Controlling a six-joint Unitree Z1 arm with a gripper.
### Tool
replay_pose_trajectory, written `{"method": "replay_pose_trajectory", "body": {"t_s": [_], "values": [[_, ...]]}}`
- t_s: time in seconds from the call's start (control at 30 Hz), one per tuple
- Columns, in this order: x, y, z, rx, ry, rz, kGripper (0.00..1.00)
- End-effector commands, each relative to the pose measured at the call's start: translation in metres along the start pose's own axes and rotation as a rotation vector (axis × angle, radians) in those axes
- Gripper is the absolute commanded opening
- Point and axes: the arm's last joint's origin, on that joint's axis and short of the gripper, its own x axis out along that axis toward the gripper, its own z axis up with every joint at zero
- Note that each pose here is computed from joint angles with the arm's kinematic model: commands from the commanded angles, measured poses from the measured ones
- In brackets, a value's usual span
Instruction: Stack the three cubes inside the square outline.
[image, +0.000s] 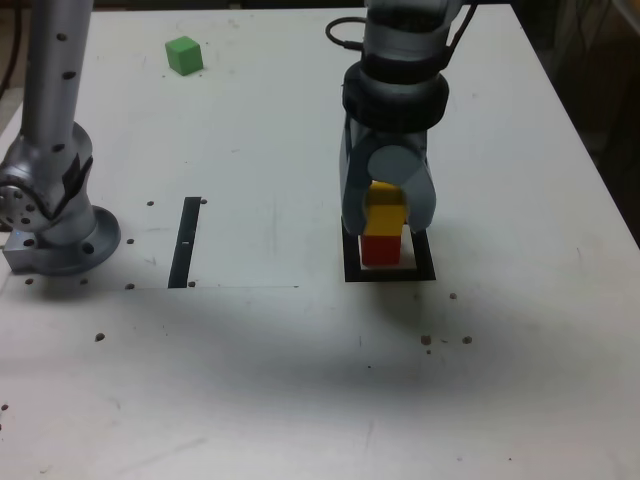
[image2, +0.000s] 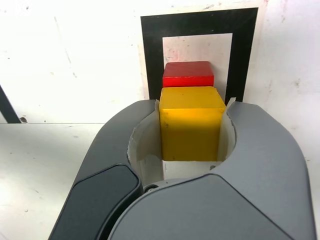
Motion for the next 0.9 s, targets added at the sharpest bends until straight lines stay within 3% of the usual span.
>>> {"method": "replay_pose_trajectory", "body": {"t_s": [0.0, 0.1, 0.27, 0.33, 0.63, 0.87], "values": [[0.003, 0.001, 0.002, -0.005, 0.004, 0.002, 0.33], [0.006, 0.003, 0.002, -0.009, 0.007, 0.004, 0.41], [0.011, 0.005, 0.001, -0.006, 0.012, 0.004, 0.80], [0.013, 0.005, 0.001, -0.005, 0.016, 0.003, 0.88], [0.012, 0.007, -0.005, -0.014, 0.021, 0.010, 0.98], [-0.004, 0.013, -0.017, -0.046, -0.017, 0.050, 0.99]]}}
